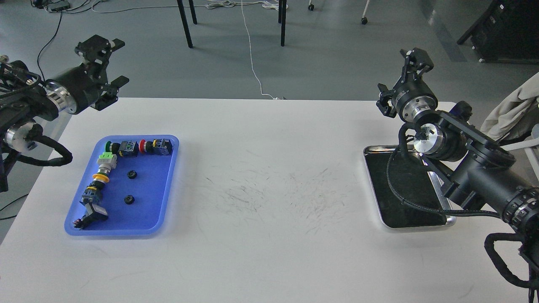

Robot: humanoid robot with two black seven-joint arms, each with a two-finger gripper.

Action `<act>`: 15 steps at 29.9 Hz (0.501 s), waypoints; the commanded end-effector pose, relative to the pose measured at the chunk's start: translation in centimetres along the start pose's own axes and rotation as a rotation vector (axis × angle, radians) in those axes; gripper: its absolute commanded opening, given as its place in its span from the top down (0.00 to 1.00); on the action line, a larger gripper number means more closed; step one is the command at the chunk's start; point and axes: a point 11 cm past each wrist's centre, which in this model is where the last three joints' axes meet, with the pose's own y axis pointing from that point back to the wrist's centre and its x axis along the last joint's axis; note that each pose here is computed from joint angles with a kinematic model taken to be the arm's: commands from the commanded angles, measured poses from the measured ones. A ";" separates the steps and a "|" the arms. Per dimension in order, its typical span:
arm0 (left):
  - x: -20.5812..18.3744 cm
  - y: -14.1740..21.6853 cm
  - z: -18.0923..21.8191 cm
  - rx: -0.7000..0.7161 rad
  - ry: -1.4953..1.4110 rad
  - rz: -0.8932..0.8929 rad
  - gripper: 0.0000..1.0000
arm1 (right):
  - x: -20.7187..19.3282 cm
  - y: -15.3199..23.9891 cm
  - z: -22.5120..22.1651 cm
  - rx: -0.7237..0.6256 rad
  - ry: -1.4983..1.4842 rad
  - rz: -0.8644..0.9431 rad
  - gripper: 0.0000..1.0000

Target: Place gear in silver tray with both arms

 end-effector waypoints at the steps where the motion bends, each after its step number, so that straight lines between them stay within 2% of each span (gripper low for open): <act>1: 0.7 1.0 -0.4 0.059 -0.114 -0.022 0.01 | 0.1 0.0 0.1 -0.003 0.000 0.003 0.01; 5: 2.2 2.5 -0.2 0.136 -0.258 -0.036 0.01 | 0.2 0.0 0.1 -0.002 0.002 0.004 0.01; 15: 2.2 2.5 -0.2 0.136 -0.258 -0.036 0.01 | 0.2 0.0 0.1 -0.002 0.002 0.004 0.01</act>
